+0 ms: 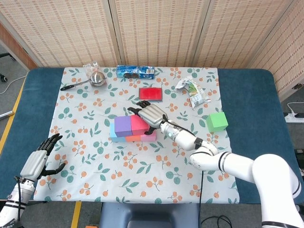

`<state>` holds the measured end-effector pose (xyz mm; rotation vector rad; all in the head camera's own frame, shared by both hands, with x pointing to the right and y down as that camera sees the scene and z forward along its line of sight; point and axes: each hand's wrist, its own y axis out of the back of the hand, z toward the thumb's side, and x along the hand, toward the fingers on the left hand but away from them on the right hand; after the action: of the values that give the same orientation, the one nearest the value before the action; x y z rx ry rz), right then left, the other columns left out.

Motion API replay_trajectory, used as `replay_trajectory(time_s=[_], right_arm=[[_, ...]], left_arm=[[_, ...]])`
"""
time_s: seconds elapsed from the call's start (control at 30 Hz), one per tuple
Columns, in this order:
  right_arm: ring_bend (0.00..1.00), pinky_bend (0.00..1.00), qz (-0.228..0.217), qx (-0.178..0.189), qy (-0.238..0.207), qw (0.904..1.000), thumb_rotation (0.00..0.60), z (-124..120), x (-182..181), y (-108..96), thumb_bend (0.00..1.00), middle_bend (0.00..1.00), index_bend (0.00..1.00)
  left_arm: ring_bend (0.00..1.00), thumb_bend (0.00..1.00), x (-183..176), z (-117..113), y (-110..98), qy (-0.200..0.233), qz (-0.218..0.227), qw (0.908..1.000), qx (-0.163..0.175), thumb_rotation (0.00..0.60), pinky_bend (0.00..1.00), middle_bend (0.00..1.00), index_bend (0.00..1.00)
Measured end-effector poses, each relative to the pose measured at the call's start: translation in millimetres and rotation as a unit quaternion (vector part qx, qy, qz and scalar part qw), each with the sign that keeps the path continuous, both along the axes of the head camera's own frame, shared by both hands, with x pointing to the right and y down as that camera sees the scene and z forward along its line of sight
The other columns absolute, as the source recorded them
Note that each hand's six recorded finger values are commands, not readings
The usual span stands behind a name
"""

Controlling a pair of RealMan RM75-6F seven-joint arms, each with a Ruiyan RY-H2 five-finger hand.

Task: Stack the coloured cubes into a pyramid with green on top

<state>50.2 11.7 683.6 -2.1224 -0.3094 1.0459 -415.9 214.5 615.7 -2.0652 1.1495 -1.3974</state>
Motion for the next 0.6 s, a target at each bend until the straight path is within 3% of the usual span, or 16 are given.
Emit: replay_trajectory(time_s=[0.6], right_arm=[[0.00,0.00,0.019,-0.013,0.009,0.9997,0.600,-5.7,12.2,-2.3,0.05,0.23,0.00]], left_arm=[[0.00,0.31,0.8,-0.1,0.5,0.002,0.000,1.0000,0.001,0.600,0.10,0.00,0.06]])
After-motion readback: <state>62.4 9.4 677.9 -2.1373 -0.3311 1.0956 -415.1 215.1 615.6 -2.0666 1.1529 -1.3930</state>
